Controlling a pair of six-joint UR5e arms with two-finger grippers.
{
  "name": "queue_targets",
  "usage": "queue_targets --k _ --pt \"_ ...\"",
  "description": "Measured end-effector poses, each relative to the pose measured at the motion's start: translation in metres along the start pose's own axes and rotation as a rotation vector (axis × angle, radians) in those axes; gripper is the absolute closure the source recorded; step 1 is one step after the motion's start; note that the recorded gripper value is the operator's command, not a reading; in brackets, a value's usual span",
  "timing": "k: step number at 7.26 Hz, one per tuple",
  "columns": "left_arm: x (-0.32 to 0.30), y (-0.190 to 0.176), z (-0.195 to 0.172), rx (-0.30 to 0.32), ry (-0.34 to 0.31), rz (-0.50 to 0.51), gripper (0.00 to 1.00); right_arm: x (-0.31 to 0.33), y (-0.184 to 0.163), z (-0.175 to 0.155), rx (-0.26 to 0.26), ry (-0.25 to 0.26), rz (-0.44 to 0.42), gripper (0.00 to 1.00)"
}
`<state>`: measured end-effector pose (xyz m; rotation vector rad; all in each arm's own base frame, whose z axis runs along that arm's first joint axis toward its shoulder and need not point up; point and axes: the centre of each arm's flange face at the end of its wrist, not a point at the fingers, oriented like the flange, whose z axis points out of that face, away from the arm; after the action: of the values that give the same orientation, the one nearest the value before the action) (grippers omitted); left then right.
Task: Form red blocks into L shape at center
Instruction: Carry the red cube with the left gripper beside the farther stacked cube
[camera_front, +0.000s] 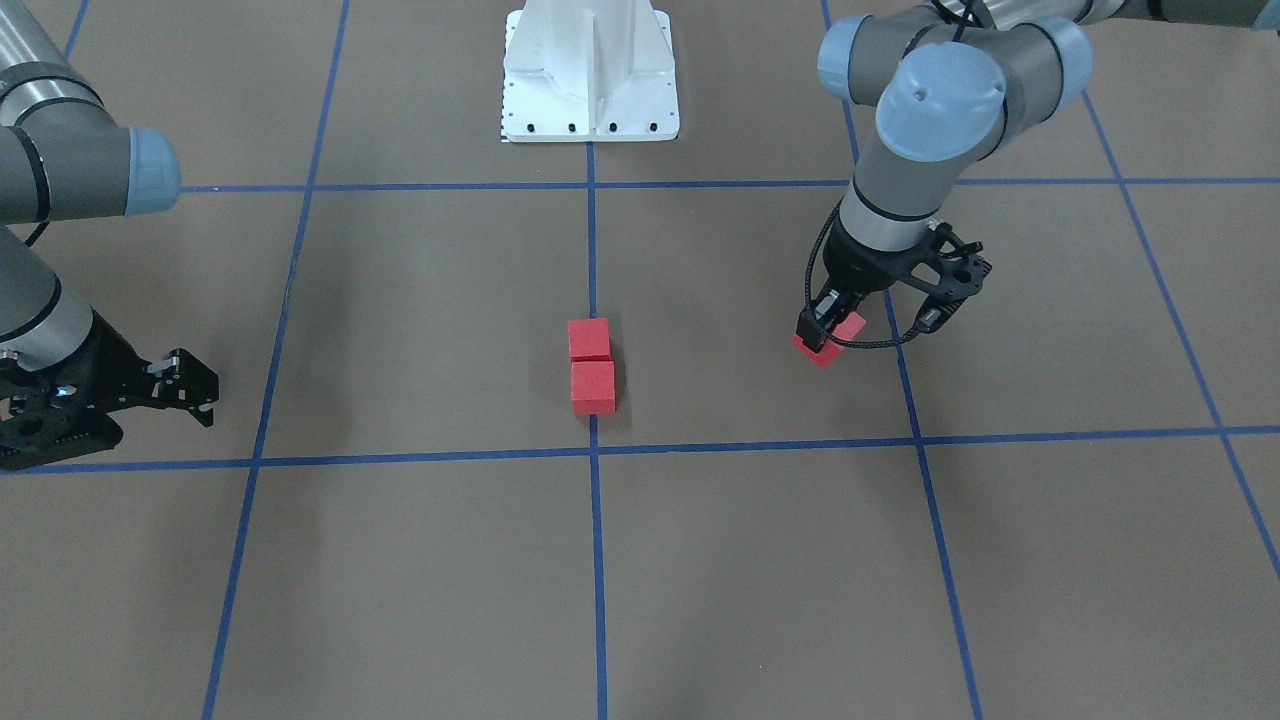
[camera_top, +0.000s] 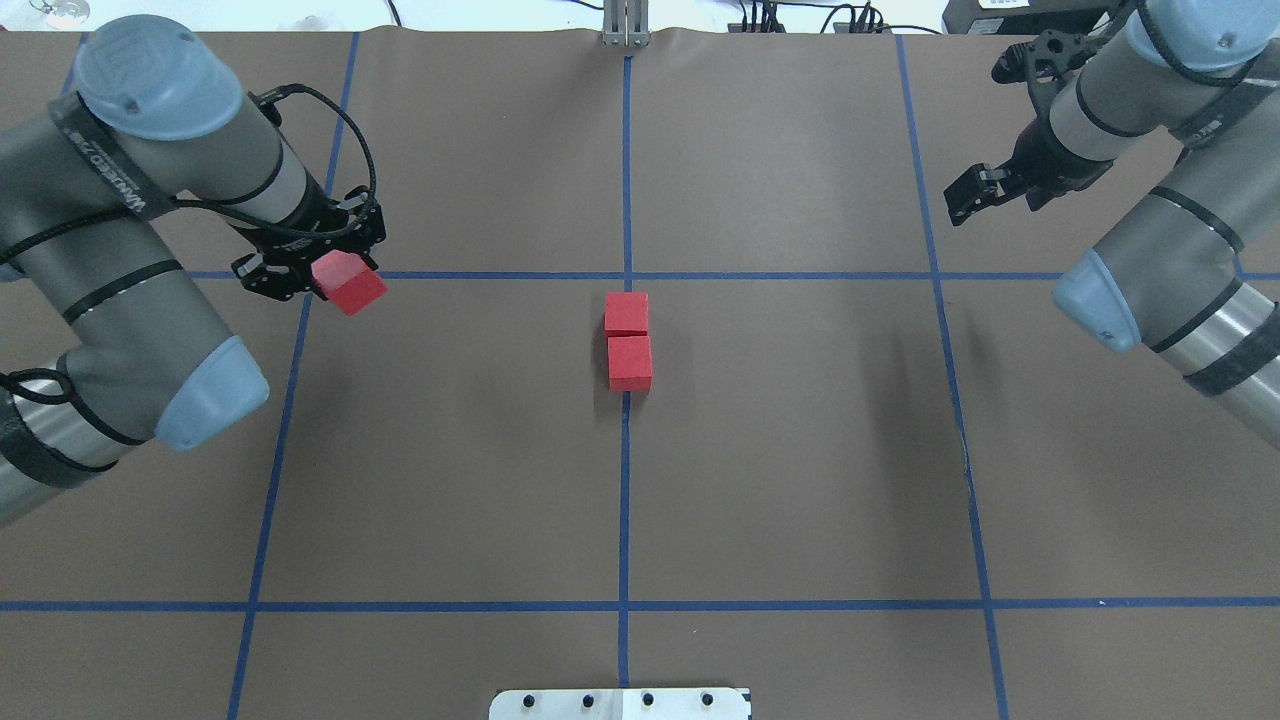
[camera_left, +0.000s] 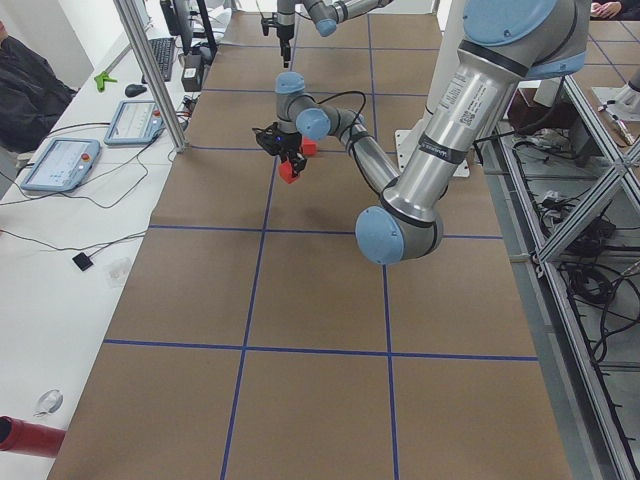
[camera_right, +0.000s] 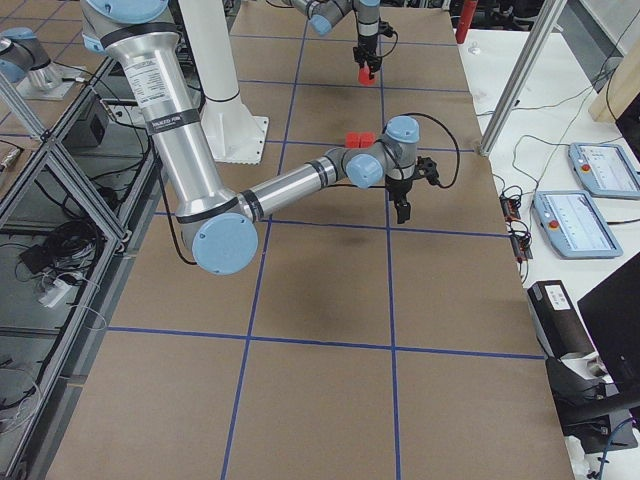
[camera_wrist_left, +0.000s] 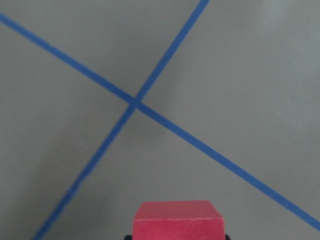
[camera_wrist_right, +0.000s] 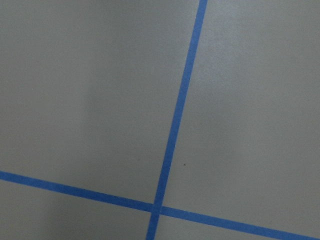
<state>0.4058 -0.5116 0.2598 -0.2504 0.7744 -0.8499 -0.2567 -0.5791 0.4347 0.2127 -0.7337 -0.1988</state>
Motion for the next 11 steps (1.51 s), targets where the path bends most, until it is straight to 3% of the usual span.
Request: queue_targets --k 2,5,7,11 --pt "0.048 0.036 0.030 0.051 -0.019 -0.246 1.00 0.013 0.023 0.000 -0.018 -0.007 -0.027 0.01" --pt "0.124 0.074 0.054 0.096 -0.053 -0.460 1.00 0.017 0.031 0.003 -0.030 -0.010 -0.028 0.01" --pt "0.153 0.106 0.071 0.108 -0.095 -0.510 1.00 0.017 0.031 0.005 -0.033 -0.009 -0.026 0.01" --pt "0.152 0.134 0.091 0.106 -0.131 -0.499 1.00 0.019 0.032 0.008 -0.037 -0.003 -0.025 0.01"
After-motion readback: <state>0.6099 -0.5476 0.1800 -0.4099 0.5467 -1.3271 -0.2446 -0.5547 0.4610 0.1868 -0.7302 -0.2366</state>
